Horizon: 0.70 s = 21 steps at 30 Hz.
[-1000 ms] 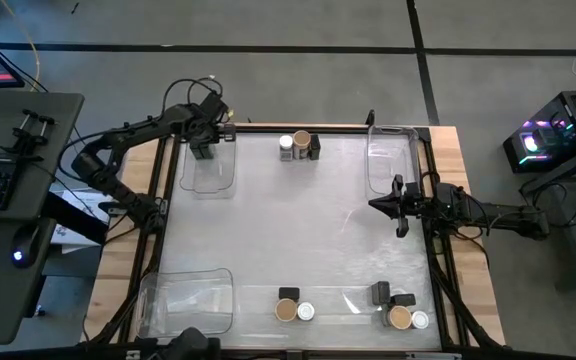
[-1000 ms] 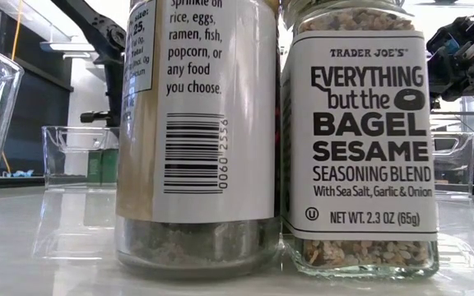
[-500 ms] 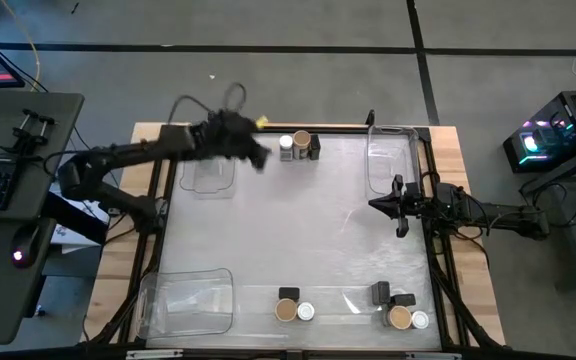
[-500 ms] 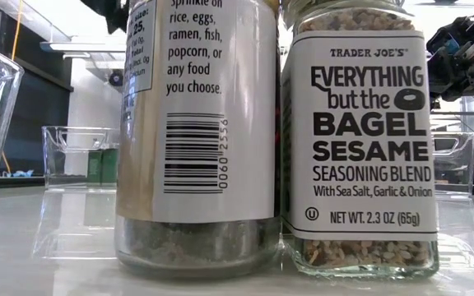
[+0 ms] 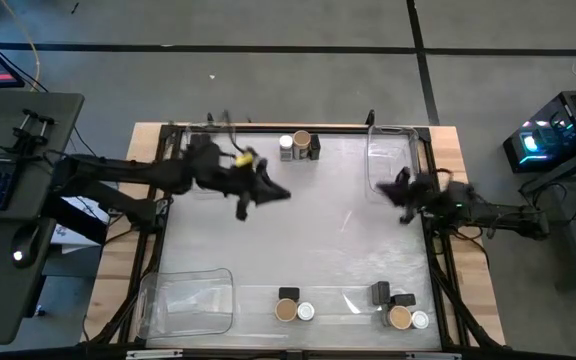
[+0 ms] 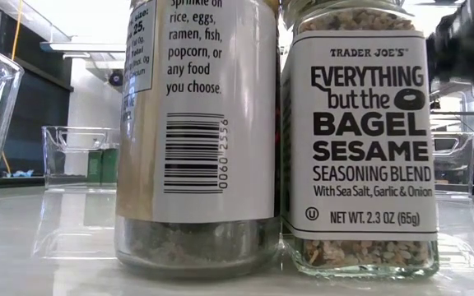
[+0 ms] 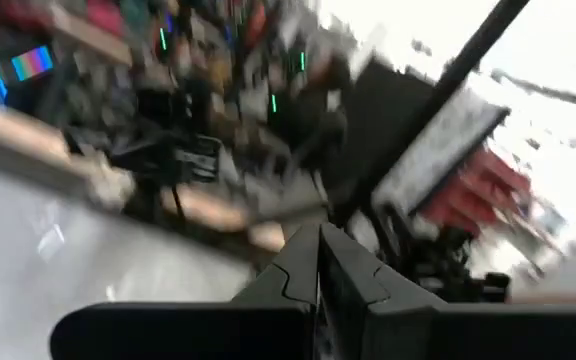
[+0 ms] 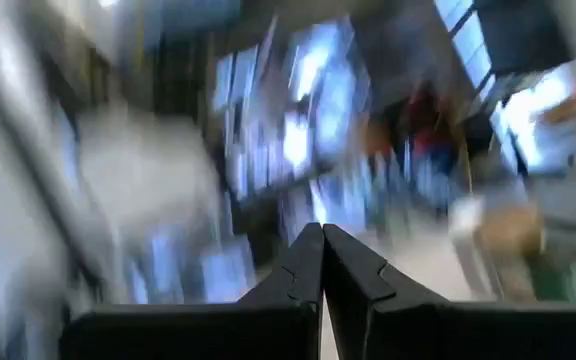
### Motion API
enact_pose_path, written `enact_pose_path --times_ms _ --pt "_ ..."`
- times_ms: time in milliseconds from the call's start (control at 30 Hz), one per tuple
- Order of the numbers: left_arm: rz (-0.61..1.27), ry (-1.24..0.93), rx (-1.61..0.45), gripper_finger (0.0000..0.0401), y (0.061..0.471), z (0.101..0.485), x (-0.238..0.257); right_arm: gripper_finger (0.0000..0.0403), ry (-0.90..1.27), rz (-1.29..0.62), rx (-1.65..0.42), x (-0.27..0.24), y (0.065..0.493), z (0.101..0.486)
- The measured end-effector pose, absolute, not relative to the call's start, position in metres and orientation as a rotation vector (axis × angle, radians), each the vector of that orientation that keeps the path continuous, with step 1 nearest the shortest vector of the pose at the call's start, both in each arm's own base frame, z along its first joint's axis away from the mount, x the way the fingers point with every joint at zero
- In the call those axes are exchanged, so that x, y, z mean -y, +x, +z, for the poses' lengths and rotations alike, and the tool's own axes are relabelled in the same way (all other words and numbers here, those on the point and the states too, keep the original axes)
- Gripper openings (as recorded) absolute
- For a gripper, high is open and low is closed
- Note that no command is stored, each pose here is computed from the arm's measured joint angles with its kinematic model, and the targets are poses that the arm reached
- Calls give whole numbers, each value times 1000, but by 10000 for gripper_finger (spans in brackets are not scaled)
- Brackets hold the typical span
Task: Sort spices by type
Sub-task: Put the black seasoning can into the top left transparent bin
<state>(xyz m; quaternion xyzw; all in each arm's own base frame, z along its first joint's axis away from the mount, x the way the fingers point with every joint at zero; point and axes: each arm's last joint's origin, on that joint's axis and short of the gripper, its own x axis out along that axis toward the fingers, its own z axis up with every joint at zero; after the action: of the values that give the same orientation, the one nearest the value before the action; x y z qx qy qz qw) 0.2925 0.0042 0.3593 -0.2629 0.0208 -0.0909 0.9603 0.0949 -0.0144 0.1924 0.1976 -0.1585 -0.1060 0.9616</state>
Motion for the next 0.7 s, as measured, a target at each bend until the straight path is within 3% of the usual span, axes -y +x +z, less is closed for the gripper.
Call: enact_pose_path --times_ms 100,167,267,400,533,700 --pt "-79 -523 39 0 275 375 -20 0 639 -340 637 20 85 213" --pt "-9 -513 67 0 263 383 -29 0 664 -332 653 20 87 218" --pt "84 -466 102 0 250 389 -41 0 705 -282 467 21 103 230" --pt "168 -453 167 0 242 396 -57 0 684 -374 216 34 143 254" --pt "148 -453 167 0 237 398 -64 0 691 -521 -81 76 192 268" --pt "55 -449 51 0 227 394 -59 0 802 -411 -386 147 250 255"
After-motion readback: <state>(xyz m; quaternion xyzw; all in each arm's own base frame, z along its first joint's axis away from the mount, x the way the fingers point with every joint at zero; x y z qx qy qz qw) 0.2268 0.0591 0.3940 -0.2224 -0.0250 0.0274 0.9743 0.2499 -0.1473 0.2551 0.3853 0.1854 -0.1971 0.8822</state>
